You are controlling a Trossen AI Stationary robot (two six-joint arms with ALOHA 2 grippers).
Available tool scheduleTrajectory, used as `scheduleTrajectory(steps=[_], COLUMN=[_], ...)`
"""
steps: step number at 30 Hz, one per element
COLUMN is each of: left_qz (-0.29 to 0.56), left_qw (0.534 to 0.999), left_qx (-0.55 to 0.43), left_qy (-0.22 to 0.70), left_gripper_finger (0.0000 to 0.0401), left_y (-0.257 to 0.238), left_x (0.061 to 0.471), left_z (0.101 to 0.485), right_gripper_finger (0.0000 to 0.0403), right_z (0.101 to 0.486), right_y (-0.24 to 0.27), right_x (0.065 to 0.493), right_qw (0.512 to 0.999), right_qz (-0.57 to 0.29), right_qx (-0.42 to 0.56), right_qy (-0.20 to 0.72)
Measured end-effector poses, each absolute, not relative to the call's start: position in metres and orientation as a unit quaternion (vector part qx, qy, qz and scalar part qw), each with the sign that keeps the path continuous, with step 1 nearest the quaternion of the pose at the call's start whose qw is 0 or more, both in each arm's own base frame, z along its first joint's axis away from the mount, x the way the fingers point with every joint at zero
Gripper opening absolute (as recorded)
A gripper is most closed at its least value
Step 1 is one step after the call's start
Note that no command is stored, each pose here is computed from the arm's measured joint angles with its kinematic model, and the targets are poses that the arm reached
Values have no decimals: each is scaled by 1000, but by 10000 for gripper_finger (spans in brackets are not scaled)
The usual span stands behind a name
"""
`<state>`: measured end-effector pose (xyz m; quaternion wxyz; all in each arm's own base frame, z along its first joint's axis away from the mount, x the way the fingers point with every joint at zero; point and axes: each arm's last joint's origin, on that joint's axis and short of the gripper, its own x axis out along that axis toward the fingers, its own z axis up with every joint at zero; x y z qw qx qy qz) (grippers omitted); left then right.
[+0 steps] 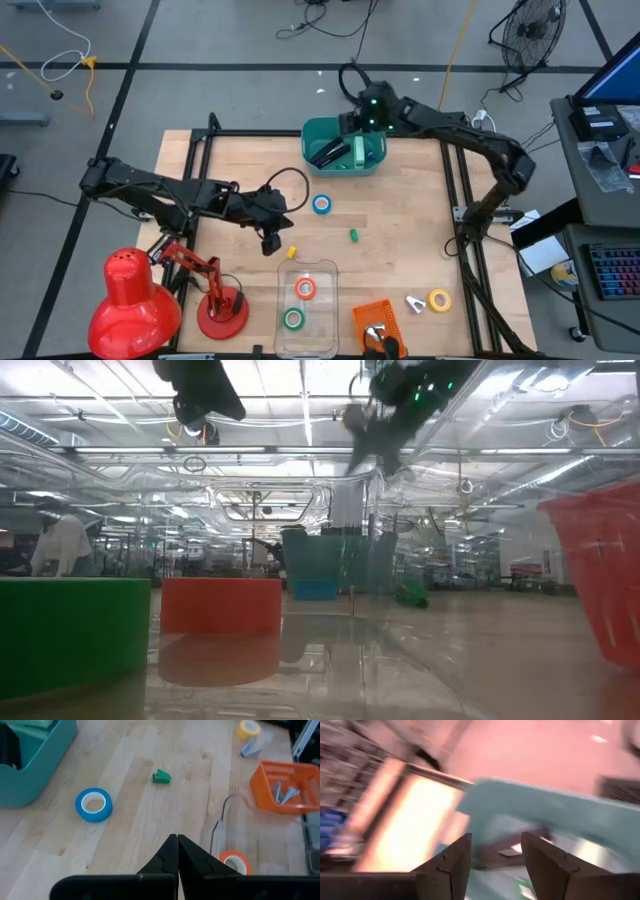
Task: Pick and place Stapler, Stapler remover, tape
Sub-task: Put the green stapler into the green bin
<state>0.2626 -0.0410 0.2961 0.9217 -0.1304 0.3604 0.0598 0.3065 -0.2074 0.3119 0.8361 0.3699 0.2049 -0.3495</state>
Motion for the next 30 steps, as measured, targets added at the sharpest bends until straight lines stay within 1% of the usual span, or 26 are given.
scheduleTrajectory(steps=[4,7,11,17,20,22,26,30], left_qz=[60,54,56,66,71,81,107,128], left_qw=[928,933,937,937,933,930,922,921], left_qx=[-141,-148,-155,-194,-217,-232,-278,-287], left_qy=[340,324,307,285,279,273,248,231], left_gripper_finger=[1,1,1,1,1,1,1,1], left_y=[-40,-38,-35,-26,-22,-19,-14,-12], left_x=[266,268,271,274,275,276,278,279], left_z=[299,302,305,308,309,309,312,314], right_gripper_finger=[160,160,156,146,139,135,130,130], right_z=[347,364,379,393,394,391,373,341], right_y=[-183,-160,-123,-63,-36,-20,7,23], right_x=[302,299,296,288,278,266,235,197], right_qw=[872,891,907,920,915,908,891,869], right_qz=[-276,-215,-122,-39,-8,-10,-60,-94], right_qx=[374,371,364,327,312,290,246,266], right_qy=[152,149,173,215,256,301,377,406])
